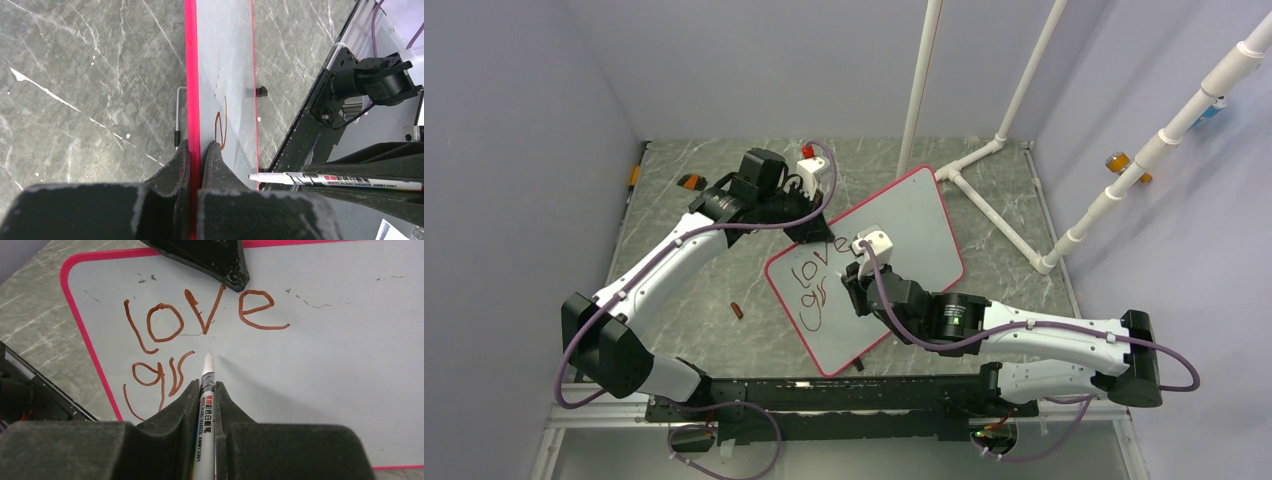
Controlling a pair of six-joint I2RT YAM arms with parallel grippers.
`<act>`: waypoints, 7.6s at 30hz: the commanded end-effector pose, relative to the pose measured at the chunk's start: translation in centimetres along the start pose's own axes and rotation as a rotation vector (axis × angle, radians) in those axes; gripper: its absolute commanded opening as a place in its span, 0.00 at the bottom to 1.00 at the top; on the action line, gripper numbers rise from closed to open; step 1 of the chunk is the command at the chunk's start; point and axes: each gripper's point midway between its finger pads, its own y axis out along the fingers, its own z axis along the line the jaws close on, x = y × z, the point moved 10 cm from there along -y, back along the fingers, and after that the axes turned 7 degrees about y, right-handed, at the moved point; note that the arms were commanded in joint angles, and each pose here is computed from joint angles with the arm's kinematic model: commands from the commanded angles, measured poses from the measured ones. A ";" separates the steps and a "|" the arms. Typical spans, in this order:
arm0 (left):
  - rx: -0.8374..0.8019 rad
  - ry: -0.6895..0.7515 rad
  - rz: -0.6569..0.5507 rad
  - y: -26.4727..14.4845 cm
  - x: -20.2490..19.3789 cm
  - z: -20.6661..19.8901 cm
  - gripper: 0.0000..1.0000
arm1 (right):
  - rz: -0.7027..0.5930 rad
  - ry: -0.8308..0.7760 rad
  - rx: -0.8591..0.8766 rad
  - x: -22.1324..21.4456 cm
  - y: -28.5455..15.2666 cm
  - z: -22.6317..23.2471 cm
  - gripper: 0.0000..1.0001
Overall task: Write a sentence on the whiteboard
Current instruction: Write a sentence.
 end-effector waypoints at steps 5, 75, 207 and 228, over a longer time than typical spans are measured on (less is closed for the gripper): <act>0.237 0.185 -0.010 -0.5 0.5 2.6 0.00 | -0.005 0.022 -0.022 -0.3 0.1 -0.2 0.00; 0.224 0.184 -0.015 -0.6 0.6 2.4 0.00 | -0.012 -0.006 0.008 0.5 1.2 1.1 0.00; 0.200 0.182 -0.021 -0.7 0.6 2.0 0.00 | -0.018 0.169 -0.085 -1.3 0.8 -6.5 0.00; 0.186 0.186 -0.029 -0.7 0.7 1.7 0.00 | -0.065 0.119 -0.099 1.7 1.6 -5.7 0.00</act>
